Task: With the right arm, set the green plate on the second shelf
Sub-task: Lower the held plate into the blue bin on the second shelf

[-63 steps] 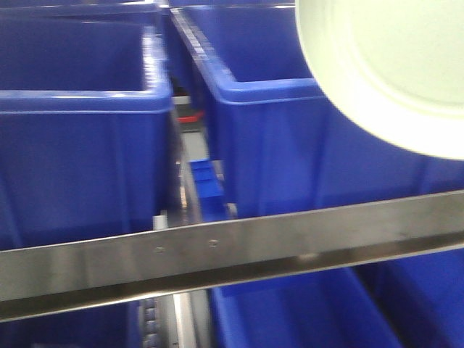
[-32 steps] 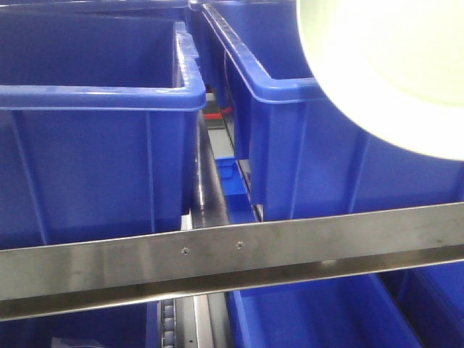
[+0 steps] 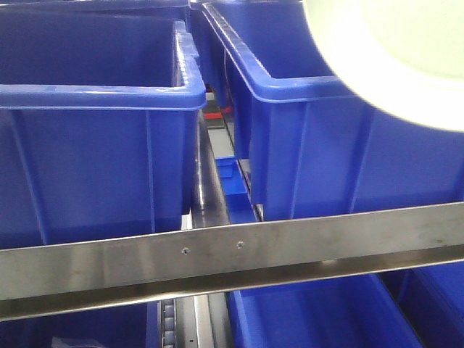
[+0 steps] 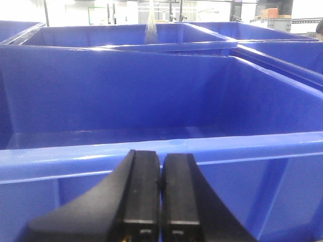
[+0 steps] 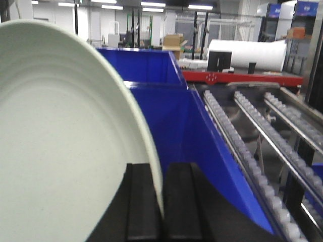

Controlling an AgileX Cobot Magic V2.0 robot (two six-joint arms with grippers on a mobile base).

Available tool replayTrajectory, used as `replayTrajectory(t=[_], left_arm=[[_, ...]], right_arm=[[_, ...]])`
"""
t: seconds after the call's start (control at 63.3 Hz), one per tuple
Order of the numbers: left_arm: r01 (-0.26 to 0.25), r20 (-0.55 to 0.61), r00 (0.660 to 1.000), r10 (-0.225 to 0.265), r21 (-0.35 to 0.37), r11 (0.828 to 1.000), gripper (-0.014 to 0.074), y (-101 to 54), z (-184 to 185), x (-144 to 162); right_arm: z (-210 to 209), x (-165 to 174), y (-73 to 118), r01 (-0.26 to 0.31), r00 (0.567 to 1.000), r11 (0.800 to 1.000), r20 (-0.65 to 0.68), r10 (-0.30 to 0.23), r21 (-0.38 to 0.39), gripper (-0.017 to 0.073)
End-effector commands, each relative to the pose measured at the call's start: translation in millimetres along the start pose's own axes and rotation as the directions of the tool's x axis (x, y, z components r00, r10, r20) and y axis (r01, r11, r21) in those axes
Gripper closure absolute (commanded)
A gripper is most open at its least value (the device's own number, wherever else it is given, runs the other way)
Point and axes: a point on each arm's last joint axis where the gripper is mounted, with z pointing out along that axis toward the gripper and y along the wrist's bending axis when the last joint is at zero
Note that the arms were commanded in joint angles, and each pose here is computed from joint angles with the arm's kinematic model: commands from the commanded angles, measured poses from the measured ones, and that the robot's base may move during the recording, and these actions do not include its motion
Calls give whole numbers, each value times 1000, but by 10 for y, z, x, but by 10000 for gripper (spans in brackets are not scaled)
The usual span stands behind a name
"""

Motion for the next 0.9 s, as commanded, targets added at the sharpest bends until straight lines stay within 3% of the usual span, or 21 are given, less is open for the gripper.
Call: replayTrajectory(t=[0.0, 0.126, 0.332, 0.647, 0.742, 0.884], left_arm=[[8, 61, 998, -8, 1, 1000, 463, 0, -7, 49], [8, 61, 998, -8, 1, 1000, 463, 0, -7, 49], [8, 61, 998, -8, 1, 1000, 463, 0, -7, 49], [8, 61, 998, -8, 1, 1000, 463, 0, -7, 49], [8, 61, 998, -8, 1, 1000, 463, 0, -7, 49], [8, 61, 998, -8, 1, 1000, 463, 0, -7, 49]], right_arm=[[2, -260, -32, -23, 980, 999, 196, 16, 31, 501], [70, -340, -56, -43, 960, 998, 278, 26, 54, 501], [616, -488, -105, -171, 966, 980, 212, 147, 102, 501], [2021, -443, -51, -162, 987, 980, 41, 158, 113, 494], [2369, -362, -4, -165, 983, 982, -73, 171, 90, 398], [2716, -290, 50, -171, 966, 983, -184, 180, 62, 161]])
